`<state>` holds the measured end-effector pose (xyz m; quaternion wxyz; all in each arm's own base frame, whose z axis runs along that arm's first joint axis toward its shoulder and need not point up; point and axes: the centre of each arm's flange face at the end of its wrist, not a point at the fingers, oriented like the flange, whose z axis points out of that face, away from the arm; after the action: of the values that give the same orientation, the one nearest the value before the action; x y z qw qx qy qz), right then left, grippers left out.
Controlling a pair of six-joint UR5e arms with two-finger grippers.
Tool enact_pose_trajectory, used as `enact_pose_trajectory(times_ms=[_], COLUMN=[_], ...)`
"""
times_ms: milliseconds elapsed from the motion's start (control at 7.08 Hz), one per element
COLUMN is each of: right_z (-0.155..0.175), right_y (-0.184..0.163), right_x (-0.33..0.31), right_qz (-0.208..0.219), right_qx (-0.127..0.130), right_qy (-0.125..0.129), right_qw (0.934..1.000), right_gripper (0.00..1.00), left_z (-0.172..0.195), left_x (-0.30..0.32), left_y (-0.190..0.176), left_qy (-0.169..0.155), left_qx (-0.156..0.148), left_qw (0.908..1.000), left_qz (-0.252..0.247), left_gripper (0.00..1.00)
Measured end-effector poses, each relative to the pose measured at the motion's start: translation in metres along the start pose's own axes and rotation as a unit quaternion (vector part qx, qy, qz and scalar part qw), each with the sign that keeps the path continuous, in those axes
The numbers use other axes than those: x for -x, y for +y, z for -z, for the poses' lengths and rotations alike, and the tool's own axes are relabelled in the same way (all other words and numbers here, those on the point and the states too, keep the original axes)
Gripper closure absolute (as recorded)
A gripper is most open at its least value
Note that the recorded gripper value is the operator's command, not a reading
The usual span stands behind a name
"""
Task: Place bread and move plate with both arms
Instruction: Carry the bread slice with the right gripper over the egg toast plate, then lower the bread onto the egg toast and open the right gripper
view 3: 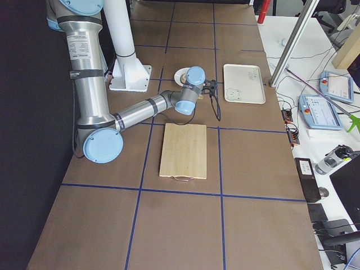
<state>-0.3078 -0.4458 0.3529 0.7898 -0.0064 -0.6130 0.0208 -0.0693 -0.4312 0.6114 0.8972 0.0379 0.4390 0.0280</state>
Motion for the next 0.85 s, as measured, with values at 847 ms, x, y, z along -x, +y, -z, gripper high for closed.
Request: enact_pose_trajectory(times_ms=[847], right_z=[-0.165], right_y=[0.005], right_x=[0.167], right_qz=[0.05], right_qx=[-0.003], right_qy=[-0.03], right_qw=[0.9983], right_gripper=[1.0], left_z=[0.003], left_x=[-0.006], left_y=[-0.001], left_qy=[0.01], left_qx=[-0.004], left_qw=[0.9999], left_qz=[-0.004], left_gripper=[0.0])
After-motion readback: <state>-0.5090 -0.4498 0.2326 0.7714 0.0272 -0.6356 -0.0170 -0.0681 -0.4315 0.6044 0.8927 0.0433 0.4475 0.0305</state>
